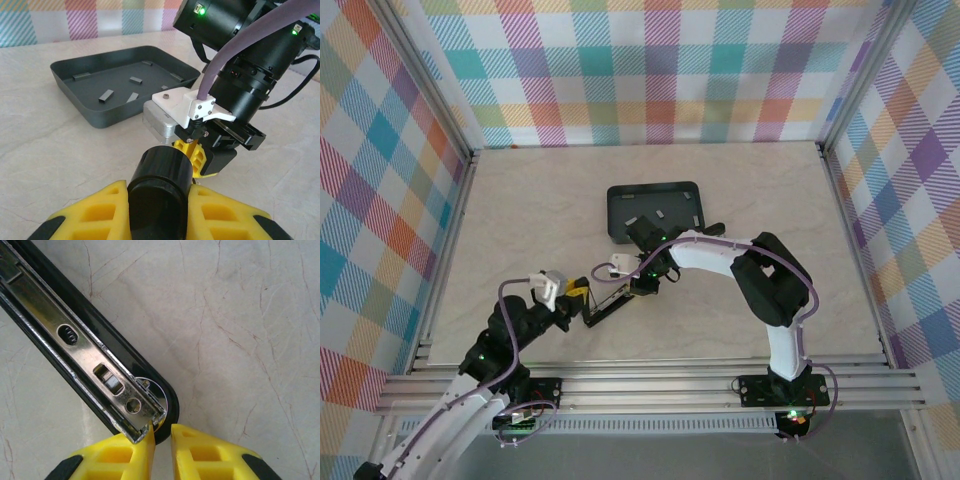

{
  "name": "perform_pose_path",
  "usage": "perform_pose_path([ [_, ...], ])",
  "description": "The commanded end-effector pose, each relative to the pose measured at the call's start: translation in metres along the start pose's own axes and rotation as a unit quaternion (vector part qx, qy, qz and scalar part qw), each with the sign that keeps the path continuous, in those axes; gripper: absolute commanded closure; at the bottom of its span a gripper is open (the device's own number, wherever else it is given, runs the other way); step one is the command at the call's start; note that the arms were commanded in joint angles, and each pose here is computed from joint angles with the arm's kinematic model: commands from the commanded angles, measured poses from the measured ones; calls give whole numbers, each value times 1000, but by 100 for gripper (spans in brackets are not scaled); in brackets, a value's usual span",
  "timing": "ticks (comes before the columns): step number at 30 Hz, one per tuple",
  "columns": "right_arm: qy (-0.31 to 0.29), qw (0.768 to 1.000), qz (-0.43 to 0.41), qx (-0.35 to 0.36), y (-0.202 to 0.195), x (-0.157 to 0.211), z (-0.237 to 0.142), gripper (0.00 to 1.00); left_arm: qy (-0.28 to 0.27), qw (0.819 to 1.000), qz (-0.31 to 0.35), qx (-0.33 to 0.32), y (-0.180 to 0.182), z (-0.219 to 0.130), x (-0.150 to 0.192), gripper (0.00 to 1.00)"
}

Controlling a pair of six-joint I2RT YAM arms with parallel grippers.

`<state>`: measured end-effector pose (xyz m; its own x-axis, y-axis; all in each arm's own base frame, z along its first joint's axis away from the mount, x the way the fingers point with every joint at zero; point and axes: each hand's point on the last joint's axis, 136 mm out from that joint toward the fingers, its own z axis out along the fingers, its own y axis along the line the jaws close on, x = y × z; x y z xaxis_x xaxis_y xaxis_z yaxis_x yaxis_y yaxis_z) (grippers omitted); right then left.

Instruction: Load the staples into the stapler

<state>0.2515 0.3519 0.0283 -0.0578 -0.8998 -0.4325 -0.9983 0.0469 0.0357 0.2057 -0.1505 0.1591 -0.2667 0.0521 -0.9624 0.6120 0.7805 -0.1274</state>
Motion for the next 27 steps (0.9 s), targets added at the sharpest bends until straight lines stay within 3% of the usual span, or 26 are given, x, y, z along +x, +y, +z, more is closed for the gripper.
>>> perform_pose_path([
  [1, 3, 999, 18, -46, 23, 9, 6, 80, -111, 991, 42, 60, -28, -11, -86, 100],
  [14, -65, 996, 53, -37, 5, -4, -13, 81, -183, 976, 46, 112, -51, -16, -168, 100],
  [23, -138, 989, 46, -30, 1, -29, -39, 81, -198, 973, 40, 109, -46, 1, -179, 100],
  [27, -152, 986, 57, -24, -2, -26, -50, 80, -175, 978, 63, 91, -42, 7, -178, 100],
])
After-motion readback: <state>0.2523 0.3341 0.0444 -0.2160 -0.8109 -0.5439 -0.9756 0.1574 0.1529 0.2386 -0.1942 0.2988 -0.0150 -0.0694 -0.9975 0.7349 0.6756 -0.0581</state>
